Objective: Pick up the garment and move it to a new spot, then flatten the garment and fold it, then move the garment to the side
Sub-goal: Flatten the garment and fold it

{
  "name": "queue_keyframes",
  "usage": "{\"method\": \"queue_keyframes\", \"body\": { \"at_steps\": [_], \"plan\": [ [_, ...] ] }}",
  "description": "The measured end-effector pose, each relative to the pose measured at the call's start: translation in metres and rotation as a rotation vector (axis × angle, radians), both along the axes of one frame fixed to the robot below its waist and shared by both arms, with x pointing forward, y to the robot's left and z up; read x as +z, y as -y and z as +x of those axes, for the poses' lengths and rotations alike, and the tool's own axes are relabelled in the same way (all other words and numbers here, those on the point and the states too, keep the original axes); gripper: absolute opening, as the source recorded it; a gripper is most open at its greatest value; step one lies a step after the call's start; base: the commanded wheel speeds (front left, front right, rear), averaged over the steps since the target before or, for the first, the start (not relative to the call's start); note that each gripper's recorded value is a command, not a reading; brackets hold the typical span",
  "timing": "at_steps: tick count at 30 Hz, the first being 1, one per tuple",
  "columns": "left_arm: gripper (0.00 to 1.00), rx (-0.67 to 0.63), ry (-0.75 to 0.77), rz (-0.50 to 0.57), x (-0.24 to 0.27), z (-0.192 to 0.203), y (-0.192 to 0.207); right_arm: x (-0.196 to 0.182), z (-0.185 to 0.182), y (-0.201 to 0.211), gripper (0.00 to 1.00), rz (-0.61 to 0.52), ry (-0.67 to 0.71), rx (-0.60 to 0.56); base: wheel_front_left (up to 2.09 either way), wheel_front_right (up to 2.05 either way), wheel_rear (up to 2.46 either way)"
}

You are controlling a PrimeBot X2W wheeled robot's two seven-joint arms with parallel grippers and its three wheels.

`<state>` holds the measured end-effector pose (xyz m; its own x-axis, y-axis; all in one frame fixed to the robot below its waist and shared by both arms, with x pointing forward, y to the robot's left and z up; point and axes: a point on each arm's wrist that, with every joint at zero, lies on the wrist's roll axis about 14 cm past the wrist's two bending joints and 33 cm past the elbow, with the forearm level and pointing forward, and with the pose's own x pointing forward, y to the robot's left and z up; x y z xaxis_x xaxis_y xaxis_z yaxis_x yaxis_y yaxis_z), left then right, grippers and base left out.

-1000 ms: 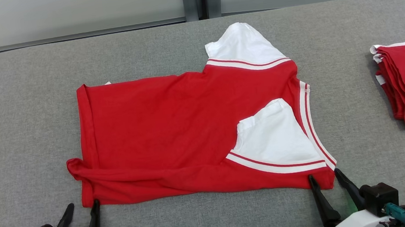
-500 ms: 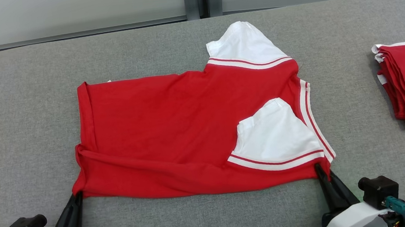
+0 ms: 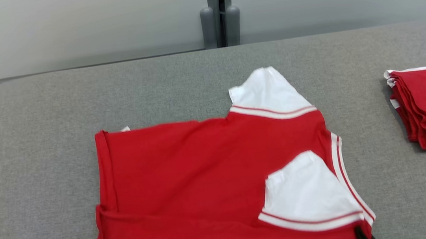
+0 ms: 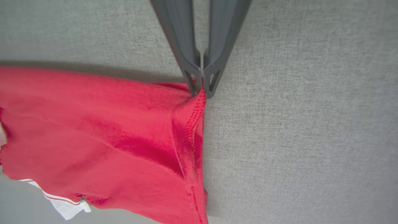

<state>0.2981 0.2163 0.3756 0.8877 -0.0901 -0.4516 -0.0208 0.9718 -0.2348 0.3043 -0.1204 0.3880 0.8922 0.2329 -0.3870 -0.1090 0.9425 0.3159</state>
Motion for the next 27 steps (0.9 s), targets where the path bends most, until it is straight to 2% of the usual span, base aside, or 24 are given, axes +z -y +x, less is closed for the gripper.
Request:
{"method": "queue_keyframes", "body": {
  "at_steps": [6,7,8,9,11,16,20,27],
  "plan": [
    [0.00,0.004,-0.075,-0.027,-0.004,-0.027,0.005,-0.009,-0.033,0.000,0.00,0.020,-0.069,-0.003,0.00,0.00,0.00],
    [0.30,-0.002,-0.083,-0.029,-0.004,-0.028,0.007,-0.009,-0.033,-0.001,0.00,0.022,-0.074,0.001,0.00,0.00,0.00],
    [1.00,-0.006,-0.088,-0.029,-0.005,-0.028,0.008,-0.009,-0.033,-0.001,0.24,0.018,-0.074,0.002,0.00,0.00,0.00],
    [1.00,0.006,-0.064,-0.022,0.000,-0.023,0.007,-0.004,-0.024,0.001,1.00,-0.013,-0.040,0.010,0.00,0.00,0.00],
    [1.00,0.034,0.131,0.011,0.039,0.009,0.003,0.039,0.015,0.008,1.00,-0.066,0.152,0.003,0.00,0.00,0.00],
    [1.00,0.022,0.279,0.059,0.078,0.037,0.004,0.086,0.043,0.002,1.00,-0.109,0.315,0.030,0.00,0.00,0.00],
    [1.00,0.002,0.298,0.071,0.088,0.044,0.009,0.108,0.051,-0.002,1.00,-0.126,0.378,0.043,0.00,0.00,0.00],
    [1.00,0.003,0.219,0.099,0.076,0.030,0.006,0.111,0.048,0.002,1.00,-0.121,0.374,0.032,0.00,0.00,0.00]
  ]
}}
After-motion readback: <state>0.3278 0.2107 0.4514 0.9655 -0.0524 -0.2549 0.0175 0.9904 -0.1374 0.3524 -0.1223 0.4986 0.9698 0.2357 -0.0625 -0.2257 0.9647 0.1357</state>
